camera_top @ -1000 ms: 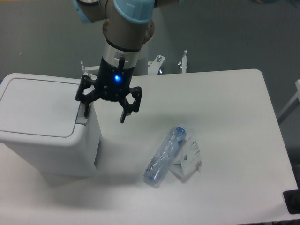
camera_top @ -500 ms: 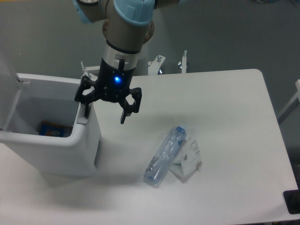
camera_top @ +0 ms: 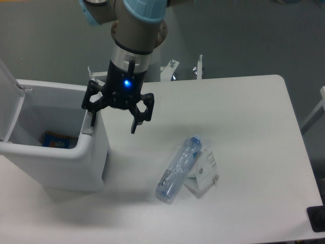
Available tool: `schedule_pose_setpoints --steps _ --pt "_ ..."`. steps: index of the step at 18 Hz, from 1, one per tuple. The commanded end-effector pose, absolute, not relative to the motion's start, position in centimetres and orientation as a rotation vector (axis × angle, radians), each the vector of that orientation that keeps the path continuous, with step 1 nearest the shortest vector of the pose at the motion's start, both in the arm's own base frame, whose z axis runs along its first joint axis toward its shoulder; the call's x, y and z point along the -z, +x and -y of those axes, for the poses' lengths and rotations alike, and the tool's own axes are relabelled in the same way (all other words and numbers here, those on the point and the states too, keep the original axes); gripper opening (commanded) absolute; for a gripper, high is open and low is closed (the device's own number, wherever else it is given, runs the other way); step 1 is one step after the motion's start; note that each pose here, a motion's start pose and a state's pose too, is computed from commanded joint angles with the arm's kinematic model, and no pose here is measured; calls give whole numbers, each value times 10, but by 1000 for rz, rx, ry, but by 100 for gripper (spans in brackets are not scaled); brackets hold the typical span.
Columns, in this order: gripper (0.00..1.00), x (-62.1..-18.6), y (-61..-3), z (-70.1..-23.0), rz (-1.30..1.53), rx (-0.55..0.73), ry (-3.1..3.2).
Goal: Open the trash can
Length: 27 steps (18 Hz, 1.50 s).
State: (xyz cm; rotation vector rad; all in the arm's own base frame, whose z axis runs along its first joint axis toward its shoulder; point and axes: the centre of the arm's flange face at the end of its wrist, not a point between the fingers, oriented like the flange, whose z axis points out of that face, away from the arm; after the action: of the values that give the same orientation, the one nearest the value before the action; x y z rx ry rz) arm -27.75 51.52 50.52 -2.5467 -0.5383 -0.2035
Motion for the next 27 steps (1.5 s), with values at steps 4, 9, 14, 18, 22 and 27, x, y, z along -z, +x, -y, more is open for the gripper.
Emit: schedule_pose_setpoints --steps 4,9,14,18,22,27 --pt "100 -493 -366 -479 660 79 -2551" --pt "100 -464 -452 -420 617 -3 -2599" --pt "100 -425 -505 -381 511 -87 -2723" --pt "100 -405 -517 -376 441 -108 -2813" --pt "100 -394 -525 -384 371 -129 -2858" --pt "100 -369 -519 -381 14 -148 -3054"
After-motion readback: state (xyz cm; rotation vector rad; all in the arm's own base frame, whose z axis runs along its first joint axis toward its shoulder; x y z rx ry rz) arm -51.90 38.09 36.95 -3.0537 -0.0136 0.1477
